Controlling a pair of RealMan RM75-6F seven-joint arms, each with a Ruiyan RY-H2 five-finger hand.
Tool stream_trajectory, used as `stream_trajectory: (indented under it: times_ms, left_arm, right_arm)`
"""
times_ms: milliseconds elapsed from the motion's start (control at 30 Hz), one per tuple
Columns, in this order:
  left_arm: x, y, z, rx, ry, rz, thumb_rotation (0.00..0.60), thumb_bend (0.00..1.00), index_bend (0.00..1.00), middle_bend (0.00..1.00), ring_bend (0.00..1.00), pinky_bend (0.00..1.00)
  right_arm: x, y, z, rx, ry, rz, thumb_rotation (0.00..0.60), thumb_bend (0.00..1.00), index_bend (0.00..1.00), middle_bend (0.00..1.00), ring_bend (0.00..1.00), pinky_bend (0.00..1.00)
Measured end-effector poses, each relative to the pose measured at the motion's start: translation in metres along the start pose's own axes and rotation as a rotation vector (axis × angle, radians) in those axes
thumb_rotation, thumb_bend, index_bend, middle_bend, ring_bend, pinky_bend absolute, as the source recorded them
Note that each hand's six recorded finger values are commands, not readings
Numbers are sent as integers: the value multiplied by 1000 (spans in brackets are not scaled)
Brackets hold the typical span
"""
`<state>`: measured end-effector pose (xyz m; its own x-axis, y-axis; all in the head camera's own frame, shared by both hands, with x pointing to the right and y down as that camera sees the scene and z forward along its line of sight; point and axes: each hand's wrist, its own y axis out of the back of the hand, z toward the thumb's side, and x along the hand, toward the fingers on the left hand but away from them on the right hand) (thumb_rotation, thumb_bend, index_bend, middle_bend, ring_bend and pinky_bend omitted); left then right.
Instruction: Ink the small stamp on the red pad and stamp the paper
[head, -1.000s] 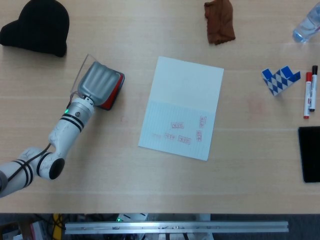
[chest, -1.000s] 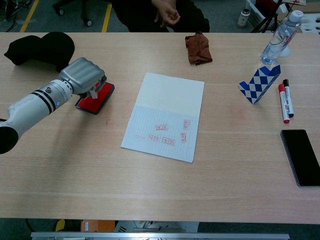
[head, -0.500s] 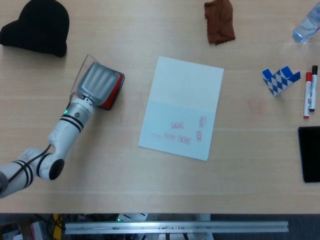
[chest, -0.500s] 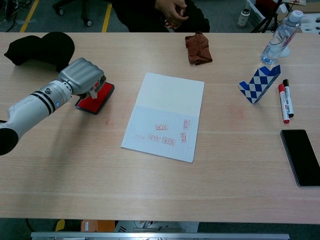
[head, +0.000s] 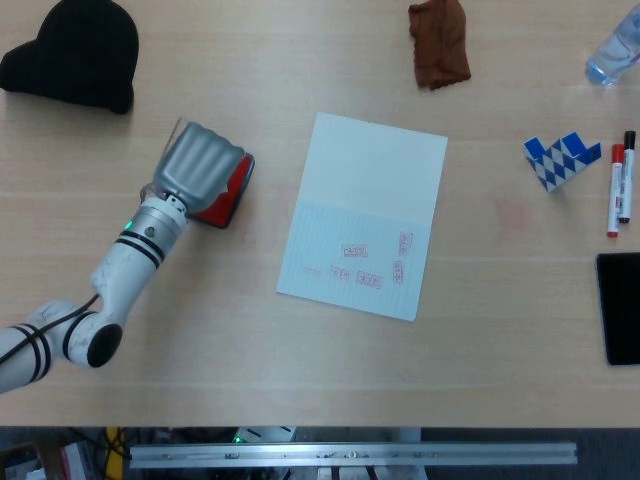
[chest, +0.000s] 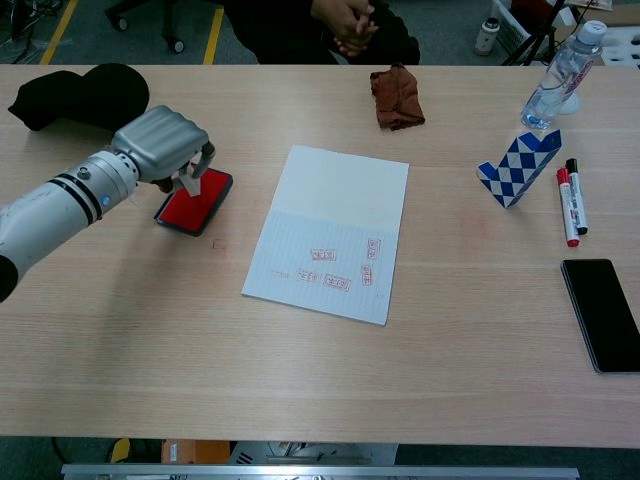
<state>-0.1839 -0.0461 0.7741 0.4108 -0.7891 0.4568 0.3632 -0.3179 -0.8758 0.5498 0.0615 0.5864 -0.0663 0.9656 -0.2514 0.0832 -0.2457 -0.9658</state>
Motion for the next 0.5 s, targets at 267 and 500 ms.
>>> stream_trajectory:
  times_ms: [267,500]
  left_arm:
    - [-10,17,12,-5,-31,31,600,339,662,994,1000,1000]
    - [-20,31,44,-6,-99,66,600,339,661,994,1000,1000]
  right_arm:
    - [0,0,-2,-4,-2,0,600,264,223,311,314,391]
    - [1,-2,-5,-3,-6,6,600,264,223,311,314,391]
